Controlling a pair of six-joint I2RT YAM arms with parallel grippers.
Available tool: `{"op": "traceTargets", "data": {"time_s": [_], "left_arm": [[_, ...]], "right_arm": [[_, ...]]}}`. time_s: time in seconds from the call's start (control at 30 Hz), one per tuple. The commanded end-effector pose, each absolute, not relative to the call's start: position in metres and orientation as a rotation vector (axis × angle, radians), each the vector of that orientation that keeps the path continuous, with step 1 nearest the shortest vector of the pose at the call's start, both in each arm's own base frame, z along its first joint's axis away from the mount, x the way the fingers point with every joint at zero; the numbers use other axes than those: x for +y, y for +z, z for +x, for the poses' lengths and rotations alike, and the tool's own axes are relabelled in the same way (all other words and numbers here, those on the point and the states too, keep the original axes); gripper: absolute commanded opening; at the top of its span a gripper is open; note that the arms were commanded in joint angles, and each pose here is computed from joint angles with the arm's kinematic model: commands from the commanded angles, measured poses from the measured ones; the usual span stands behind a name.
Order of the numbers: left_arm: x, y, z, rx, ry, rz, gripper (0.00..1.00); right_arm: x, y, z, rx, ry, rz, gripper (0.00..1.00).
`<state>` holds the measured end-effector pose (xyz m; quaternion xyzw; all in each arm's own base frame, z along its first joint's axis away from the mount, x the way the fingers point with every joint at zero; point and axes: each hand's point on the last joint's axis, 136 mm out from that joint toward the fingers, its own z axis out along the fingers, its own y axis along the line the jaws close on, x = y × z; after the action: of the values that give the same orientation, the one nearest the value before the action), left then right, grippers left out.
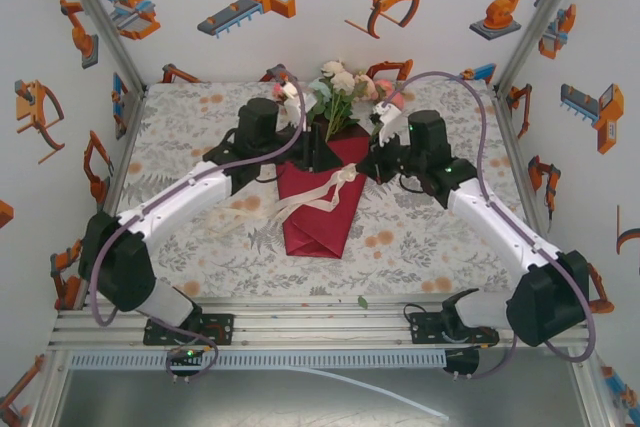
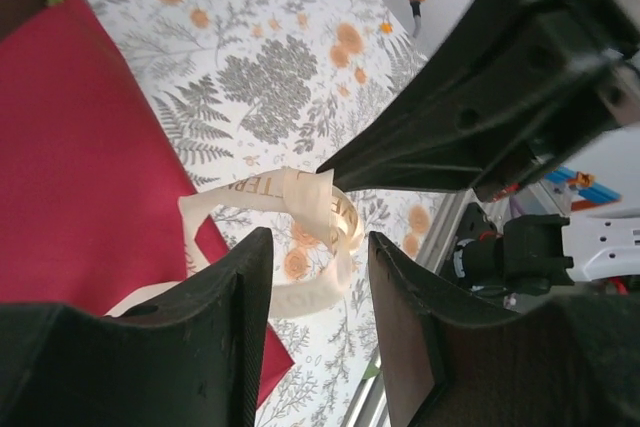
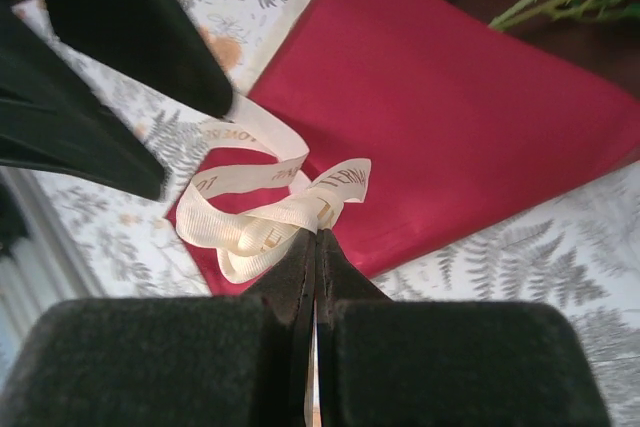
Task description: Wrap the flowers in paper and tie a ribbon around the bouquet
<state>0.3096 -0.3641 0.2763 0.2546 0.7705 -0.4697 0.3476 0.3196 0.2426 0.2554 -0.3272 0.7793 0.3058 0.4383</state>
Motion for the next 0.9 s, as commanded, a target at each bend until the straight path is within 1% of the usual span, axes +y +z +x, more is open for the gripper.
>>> {"op": "traceTargets", "data": {"time_s": [0.0,0.1,0.17,0.2,0.23,0.3,0.33,0.37,0.43,0.5,0.6,0.63,0.7,0.73,0.8,0.87], "left_arm": [[-0.38,0.295,0.306,1.95,-1.351,0.692,0.44],[-0.39,0.288,0.301,1.962,-1.428,0.692,0.44],[-0.394,0.285,0.3,1.957,-1.453,0.689,0.39],[-0.395,0.284,0.298,1.949,-1.465,0.697,0.35],[-0.396,0.283,0.298,1.945,-1.469,0.701,0.28],[-0.394,0.279,0.301,1.964,-1.442,0.685,0.1],[-0.391,0.279,0.302,1.968,-1.42,0.686,0.03],[-0.388,0.28,0.302,1.972,-1.396,0.687,0.0],[-0.381,0.284,0.304,1.962,-1.347,0.686,0.0],[-0.37,0.291,0.307,1.944,-1.298,0.672,0.0],[-0.354,0.297,0.314,1.935,-1.243,0.636,0.0],[-0.351,0.298,0.315,1.933,-1.238,0.628,0.0],[-0.349,0.299,0.317,1.929,-1.229,0.617,0.0],[-0.349,0.298,0.317,1.928,-1.229,0.616,0.0],[-0.351,0.295,0.319,1.932,-1.238,0.607,0.0],[-0.354,0.292,0.321,1.936,-1.258,0.599,0.0]], "right_arm": [[0.247,0.286,0.314,1.696,0.554,-0.986,0.0],[0.252,0.294,0.307,1.596,0.528,-1.002,0.0],[0.252,0.296,0.308,1.587,0.52,-0.993,0.0],[0.253,0.294,0.308,1.596,0.52,-0.994,0.0],[0.254,0.293,0.308,1.605,0.527,-1.001,0.0],[0.258,0.289,0.305,1.631,0.556,-1.024,0.0],[0.259,0.287,0.303,1.646,0.572,-1.032,0.0],[0.259,0.282,0.301,1.664,0.578,-1.04,0.0],[0.254,0.269,0.302,1.718,0.557,-1.038,0.0],[0.24,0.251,0.312,1.815,0.458,-0.983,0.0],[0.206,0.234,0.337,1.989,0.295,-0.791,0.02],[0.193,0.231,0.345,2.042,0.256,-0.698,0.07],[0.18,0.227,0.352,2.115,0.25,-0.601,0.21],[0.182,0.228,0.349,2.137,0.277,-0.601,0.29],[0.191,0.239,0.342,2.144,0.385,-0.569,0.34],[0.203,0.259,0.333,2.127,0.546,-0.492,0.35]]}}
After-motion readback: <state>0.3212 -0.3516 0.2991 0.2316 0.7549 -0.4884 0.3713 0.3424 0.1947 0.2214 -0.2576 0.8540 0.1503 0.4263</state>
